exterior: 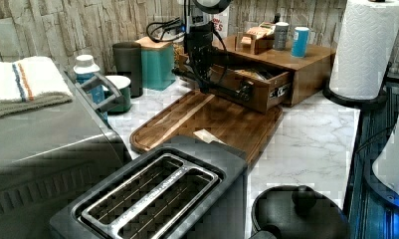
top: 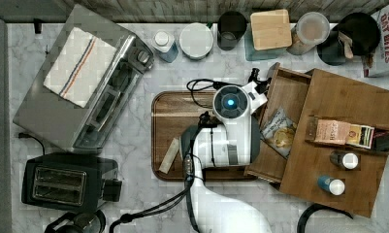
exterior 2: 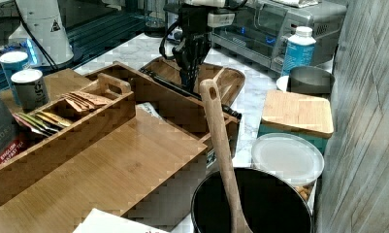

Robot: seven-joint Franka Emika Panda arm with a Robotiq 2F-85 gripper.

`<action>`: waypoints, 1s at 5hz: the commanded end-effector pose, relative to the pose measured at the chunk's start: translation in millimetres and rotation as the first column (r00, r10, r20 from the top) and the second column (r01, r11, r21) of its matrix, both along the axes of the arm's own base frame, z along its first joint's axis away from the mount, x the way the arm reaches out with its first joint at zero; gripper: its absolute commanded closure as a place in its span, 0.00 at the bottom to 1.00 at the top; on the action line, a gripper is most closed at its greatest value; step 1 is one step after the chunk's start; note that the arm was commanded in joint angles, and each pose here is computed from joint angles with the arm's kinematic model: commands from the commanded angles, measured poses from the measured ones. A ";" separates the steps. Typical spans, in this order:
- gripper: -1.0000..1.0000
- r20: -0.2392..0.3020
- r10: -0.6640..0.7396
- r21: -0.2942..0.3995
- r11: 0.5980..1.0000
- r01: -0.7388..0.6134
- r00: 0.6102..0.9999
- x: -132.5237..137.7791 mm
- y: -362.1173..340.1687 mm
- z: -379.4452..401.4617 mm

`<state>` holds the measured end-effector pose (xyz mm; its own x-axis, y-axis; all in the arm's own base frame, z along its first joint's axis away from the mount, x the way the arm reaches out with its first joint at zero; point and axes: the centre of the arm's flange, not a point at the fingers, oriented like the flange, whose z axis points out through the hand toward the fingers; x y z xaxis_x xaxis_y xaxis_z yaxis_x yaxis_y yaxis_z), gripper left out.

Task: Close the drawer.

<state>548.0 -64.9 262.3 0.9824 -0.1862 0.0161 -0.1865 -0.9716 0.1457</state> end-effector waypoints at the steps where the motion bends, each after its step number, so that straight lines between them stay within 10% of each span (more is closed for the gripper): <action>1: 1.00 0.050 -0.334 -0.015 0.942 0.335 0.941 -37.2 -268.6 44.0; 2: 1.00 0.087 -0.353 -0.127 0.924 0.362 0.932 -68.2 -287.6 52.8; 5: 1.00 0.042 -0.391 -0.159 0.906 0.393 0.919 -78.6 -299.8 57.4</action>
<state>530.4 -182.7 256.8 0.9602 -0.2761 -0.0415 -0.2626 -0.9436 0.2018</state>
